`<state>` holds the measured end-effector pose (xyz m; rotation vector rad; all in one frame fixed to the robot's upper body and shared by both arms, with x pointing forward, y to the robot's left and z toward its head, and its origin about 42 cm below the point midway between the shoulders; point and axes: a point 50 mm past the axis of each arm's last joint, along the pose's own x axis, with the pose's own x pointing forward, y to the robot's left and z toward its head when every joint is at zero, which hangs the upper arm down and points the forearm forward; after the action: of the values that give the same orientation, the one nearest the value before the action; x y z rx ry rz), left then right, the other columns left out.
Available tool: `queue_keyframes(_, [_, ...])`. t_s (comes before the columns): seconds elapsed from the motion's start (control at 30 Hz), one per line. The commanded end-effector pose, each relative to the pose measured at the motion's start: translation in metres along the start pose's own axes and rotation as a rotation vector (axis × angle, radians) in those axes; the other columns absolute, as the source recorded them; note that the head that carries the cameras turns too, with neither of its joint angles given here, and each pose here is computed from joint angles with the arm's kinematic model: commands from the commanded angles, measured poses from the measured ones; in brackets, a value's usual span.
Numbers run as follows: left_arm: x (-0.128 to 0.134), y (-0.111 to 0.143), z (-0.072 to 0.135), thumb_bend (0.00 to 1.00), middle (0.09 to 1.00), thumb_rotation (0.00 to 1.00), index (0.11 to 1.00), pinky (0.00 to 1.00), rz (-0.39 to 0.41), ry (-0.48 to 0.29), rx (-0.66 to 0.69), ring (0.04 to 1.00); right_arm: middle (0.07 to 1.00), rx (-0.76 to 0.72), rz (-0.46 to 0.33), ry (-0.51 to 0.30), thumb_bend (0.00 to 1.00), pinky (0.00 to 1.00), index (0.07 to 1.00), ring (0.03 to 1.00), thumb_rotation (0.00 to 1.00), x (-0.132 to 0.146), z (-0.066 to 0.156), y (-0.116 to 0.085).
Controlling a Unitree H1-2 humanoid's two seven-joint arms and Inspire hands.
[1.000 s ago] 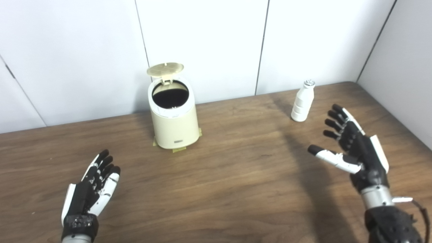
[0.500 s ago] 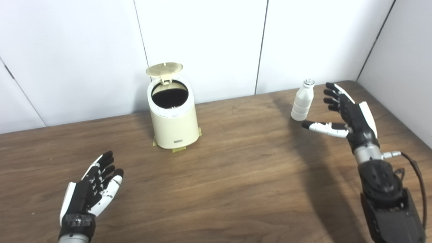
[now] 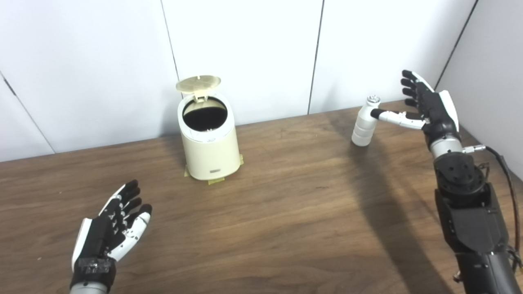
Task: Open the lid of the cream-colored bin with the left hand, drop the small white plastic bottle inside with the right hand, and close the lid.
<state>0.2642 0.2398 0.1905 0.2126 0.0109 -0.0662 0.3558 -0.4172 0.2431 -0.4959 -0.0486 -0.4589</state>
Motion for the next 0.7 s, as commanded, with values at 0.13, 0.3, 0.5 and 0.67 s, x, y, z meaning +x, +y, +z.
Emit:
queue_keyframes(0.13, [0.004,0.003,0.019,0.32,0.908,0.23,0.932,0.84,0.000,-0.075,0.018,0.890,0.859,-0.058,-0.055,-0.093,0.77,0.84,0.870,0.852,0.16,0.025,0.027,-0.020])
queue_keyframes(0.3, [0.003,0.003,0.021,0.32,0.913,0.24,0.937,0.84,-0.003,-0.079,0.016,0.891,0.865,-0.139,-0.031,-0.038,0.81,0.82,0.882,0.852,0.16,0.037,0.026,-0.019])
queue_keyframes(0.5, [0.001,0.005,0.022,0.31,0.916,0.20,0.940,0.85,-0.001,-0.083,0.027,0.897,0.869,-0.227,0.020,-0.028,0.84,0.82,0.871,0.856,0.07,0.047,0.023,-0.015])
queue_keyframes(0.67, [0.001,0.004,0.022,0.30,0.917,0.17,0.944,0.87,-0.004,-0.083,0.024,0.903,0.876,-0.259,0.109,-0.024,0.85,0.77,0.867,0.849,0.10,0.048,0.027,-0.006])
